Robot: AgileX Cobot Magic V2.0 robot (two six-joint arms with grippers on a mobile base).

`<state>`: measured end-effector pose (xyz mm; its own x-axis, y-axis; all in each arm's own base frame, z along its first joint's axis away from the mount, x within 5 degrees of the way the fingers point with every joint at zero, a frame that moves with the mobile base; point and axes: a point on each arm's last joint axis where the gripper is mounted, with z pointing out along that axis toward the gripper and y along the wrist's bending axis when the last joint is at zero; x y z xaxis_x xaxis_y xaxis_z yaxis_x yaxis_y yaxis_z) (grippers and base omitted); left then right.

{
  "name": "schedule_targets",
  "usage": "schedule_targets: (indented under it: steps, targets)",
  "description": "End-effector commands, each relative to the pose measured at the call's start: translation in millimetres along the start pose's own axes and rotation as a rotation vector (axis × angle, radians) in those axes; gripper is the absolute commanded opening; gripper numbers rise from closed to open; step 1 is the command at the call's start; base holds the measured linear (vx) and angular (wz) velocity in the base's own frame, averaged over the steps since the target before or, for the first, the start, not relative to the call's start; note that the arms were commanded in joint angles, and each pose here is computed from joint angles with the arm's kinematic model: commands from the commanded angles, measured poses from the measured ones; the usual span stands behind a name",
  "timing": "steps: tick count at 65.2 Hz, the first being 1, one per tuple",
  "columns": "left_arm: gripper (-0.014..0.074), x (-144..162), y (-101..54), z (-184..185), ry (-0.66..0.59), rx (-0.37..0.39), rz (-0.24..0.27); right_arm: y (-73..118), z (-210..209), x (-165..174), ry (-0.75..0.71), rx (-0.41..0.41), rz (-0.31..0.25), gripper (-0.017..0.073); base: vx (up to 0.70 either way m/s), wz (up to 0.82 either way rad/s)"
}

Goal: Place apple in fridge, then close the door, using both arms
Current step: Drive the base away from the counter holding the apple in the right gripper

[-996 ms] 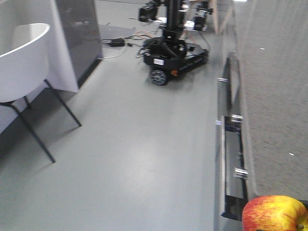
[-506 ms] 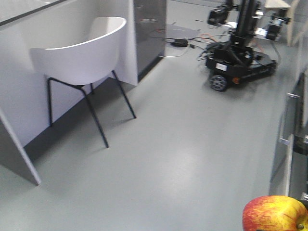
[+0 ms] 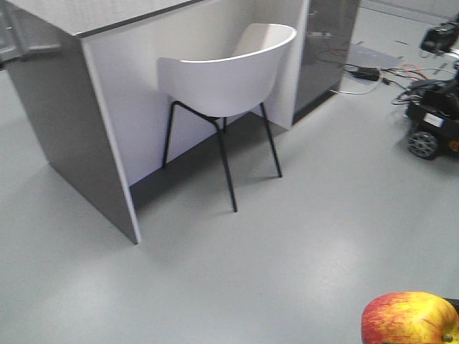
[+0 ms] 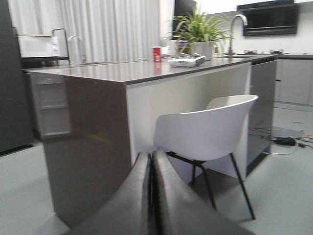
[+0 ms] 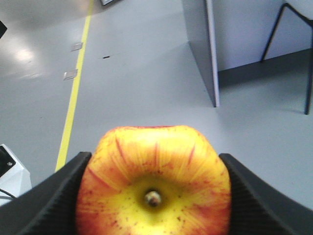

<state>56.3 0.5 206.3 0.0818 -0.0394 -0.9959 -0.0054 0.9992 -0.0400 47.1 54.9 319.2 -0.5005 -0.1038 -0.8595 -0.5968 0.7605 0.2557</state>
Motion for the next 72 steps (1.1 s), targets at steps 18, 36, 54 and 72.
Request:
schedule_targets:
  steps: [18, 36, 54, 72]
  targets:
    - [-0.0006, 2.2, -0.1, -0.8, -0.06, 0.005, -0.012, 2.9, -4.1, -12.8, -0.088, -0.011, 0.013, 0.0336, -0.02, 0.45]
    - [-0.0006, 2.2, -0.1, -0.8, -0.06, 0.005, -0.012, 2.9, -4.1, -12.8, -0.088, -0.011, 0.013, 0.0336, -0.01, 0.48]
    - [-0.0006, 2.2, -0.1, -0.8, -0.06, 0.005, -0.012, 2.9, -4.1, -12.6, -0.086, -0.011, 0.013, 0.0336, 0.0, 0.49]
    - [-0.0006, 2.2, -0.1, -0.8, -0.06, 0.005, -0.012, 2.9, -4.1, -12.6, -0.086, -0.011, 0.013, 0.0336, 0.03, 0.45]
